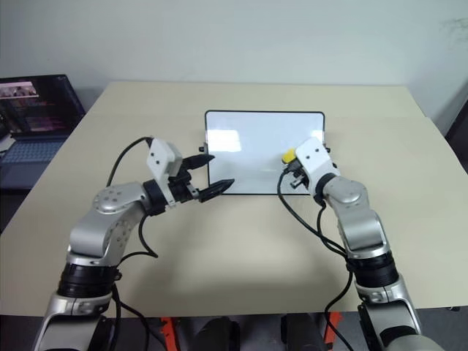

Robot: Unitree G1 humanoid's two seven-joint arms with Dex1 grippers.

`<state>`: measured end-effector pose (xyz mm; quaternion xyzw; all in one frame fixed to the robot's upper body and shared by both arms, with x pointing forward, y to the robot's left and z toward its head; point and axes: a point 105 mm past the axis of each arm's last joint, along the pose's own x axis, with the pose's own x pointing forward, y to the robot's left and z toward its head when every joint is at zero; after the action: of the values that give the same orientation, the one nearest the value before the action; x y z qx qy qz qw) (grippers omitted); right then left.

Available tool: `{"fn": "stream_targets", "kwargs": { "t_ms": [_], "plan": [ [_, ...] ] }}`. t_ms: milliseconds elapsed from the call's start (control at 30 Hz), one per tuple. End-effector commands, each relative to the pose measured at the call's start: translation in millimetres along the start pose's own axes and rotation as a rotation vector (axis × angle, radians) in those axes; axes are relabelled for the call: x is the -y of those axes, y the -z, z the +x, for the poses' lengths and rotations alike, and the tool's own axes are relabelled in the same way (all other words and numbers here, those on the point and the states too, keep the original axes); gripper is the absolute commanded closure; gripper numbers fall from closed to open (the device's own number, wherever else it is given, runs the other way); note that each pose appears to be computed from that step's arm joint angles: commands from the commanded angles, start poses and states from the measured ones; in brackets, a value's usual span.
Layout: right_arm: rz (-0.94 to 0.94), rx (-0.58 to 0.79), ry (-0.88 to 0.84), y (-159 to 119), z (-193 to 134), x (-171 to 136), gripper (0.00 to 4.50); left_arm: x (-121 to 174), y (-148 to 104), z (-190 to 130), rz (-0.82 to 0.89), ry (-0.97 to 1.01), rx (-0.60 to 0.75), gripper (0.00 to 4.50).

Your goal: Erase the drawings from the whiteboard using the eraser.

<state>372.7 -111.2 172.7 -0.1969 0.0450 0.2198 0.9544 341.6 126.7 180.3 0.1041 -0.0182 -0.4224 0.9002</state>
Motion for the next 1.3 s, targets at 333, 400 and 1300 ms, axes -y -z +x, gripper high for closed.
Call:
{"fn": "stream_targets", "kwargs": {
  "t_ms": [333, 400, 1300],
  "plan": [
    [0.186, -0.079, 0.181, 15.1, -32.8, 41.8, 3.44, 29.7, -13.5, -7.9, -0.043, 0.092, 0.054, 0.00],
    [0.211, -0.094, 0.230, 18.8, -40.1, 49.9, 3.44, 45.7, -14.2, -4.4, -0.074, 0.163, 0.065, 0.00],
    [0.597, -0.372, 0.469, 88.8, -97.5, 50.3, 3.44, 68.0, -15.1, 7.3, 0.127, 0.439, 0.058, 0.00]
  ]
}}
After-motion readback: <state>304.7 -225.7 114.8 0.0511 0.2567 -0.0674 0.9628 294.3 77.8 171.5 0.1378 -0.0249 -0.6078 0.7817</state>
